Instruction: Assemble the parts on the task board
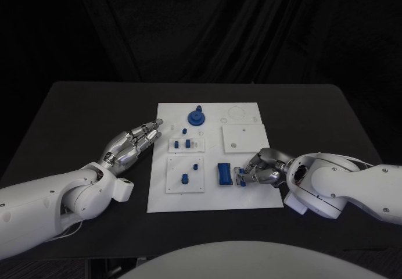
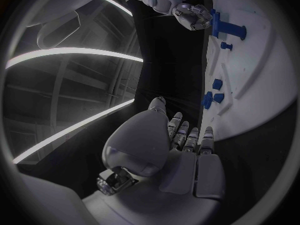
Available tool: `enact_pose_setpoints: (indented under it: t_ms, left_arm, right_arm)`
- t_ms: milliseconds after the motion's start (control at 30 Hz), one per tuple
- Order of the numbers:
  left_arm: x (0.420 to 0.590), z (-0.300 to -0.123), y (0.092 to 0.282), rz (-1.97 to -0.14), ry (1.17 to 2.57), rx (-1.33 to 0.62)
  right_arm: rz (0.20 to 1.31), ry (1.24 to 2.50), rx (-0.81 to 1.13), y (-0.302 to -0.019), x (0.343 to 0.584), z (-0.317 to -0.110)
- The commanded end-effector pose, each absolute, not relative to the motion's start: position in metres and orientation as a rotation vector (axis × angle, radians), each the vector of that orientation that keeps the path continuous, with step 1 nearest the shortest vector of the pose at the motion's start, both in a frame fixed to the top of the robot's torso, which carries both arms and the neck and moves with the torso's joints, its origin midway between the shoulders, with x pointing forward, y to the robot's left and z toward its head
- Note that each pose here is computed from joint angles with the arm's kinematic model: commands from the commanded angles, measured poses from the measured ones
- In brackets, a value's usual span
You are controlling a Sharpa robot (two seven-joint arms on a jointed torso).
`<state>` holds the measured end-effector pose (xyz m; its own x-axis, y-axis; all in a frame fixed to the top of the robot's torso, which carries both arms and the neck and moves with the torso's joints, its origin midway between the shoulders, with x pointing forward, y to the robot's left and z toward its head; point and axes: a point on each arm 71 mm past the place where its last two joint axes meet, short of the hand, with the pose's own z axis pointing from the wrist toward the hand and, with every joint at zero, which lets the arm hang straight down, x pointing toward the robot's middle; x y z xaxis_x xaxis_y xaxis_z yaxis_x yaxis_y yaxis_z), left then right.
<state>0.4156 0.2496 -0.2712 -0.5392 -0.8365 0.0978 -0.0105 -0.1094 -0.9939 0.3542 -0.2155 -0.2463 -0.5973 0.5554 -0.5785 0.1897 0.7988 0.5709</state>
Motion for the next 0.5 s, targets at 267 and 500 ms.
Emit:
enact_pose_setpoints:
  t_ms: [267,500]
  left_arm:
    - [0.415,-0.2671,0.2475,-1.777,1.492,-0.916]
    - [0.4154,-0.2678,0.2465,-1.78,1.498,-0.917]
  right_arm:
    - [0.583,2.193,0.56,-0.2146,0.3568,-0.248]
    - [0.574,2.183,0.541,-0.2149,0.3585,-0.2479]
